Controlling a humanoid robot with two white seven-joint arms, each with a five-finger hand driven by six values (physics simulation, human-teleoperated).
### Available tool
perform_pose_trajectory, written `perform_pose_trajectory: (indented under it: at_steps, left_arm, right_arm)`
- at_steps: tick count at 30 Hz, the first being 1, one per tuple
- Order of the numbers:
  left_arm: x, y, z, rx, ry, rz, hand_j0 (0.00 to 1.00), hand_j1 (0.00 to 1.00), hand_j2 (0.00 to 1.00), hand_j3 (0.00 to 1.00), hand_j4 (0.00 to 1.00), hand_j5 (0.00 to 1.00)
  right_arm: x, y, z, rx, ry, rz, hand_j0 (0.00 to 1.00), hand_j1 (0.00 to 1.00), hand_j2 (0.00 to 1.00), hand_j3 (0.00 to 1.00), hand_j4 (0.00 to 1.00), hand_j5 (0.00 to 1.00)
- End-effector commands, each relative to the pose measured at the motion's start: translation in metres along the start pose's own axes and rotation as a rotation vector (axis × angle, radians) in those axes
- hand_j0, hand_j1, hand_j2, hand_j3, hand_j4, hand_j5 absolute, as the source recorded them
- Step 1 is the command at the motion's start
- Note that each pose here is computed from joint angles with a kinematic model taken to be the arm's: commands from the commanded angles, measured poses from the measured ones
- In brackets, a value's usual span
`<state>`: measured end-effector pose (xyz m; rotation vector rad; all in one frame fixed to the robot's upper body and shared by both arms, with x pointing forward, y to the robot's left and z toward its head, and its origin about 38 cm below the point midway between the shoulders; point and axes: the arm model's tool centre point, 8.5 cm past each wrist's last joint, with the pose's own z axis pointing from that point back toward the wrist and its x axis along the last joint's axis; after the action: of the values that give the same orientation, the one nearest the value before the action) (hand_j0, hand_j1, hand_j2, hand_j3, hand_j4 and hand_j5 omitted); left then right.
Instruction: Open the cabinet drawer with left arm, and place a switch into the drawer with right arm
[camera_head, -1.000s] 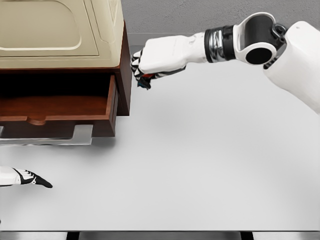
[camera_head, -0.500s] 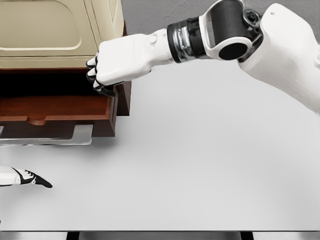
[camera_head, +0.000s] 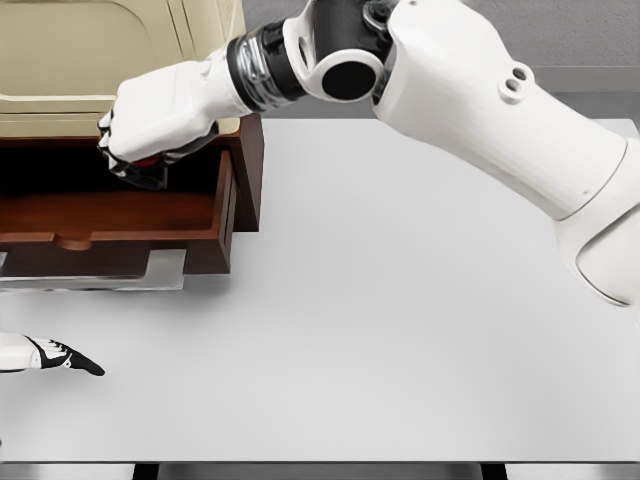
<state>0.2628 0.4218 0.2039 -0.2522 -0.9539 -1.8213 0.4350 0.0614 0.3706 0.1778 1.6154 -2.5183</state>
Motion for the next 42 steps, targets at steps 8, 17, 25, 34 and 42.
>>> perform_pose_trajectory:
  at_steps: [8, 17, 25, 34, 42]
  left_arm:
    - [-0.001, 0.001, 0.0, 0.005, 0.0, 0.006, 1.0, 1.0, 1.0, 1.0, 1.0, 1.0]
    - [-0.001, 0.001, 0.001, 0.007, 0.004, 0.004, 1.0, 1.0, 1.0, 1.0, 1.0, 1.0]
    - [-0.001, 0.001, 0.001, 0.007, 0.004, 0.004, 1.0, 1.0, 1.0, 1.0, 1.0, 1.0]
    - [0.006, 0.016, -0.015, 0.011, -0.043, -0.04, 1.0, 1.0, 1.0, 1.0, 1.0, 1.0]
    - [0.013, 0.026, -0.033, 0.008, -0.094, -0.065, 1.0, 1.0, 1.0, 1.0, 1.0, 1.0]
  right_arm:
    - [0.002, -0.001, -0.031, 0.039, -0.019, -0.013, 0.39, 0.39, 0.39, 0.39, 0.39, 0.39]
    - [-0.004, -0.006, -0.025, 0.035, 0.011, 0.005, 1.0, 1.0, 1.0, 1.0, 1.0, 1.0]
    - [-0.024, 0.064, 0.234, -0.162, 0.428, -0.071, 1.0, 1.0, 1.0, 1.0, 1.0, 1.0]
    - [0.022, 0.209, 0.285, 0.099, 0.511, -0.323, 1.0, 1.0, 1.0, 1.0, 1.0, 1.0]
    - [0.022, 0.213, 0.28, 0.092, 0.502, -0.338, 1.0, 1.0, 1.0, 1.0, 1.0, 1.0]
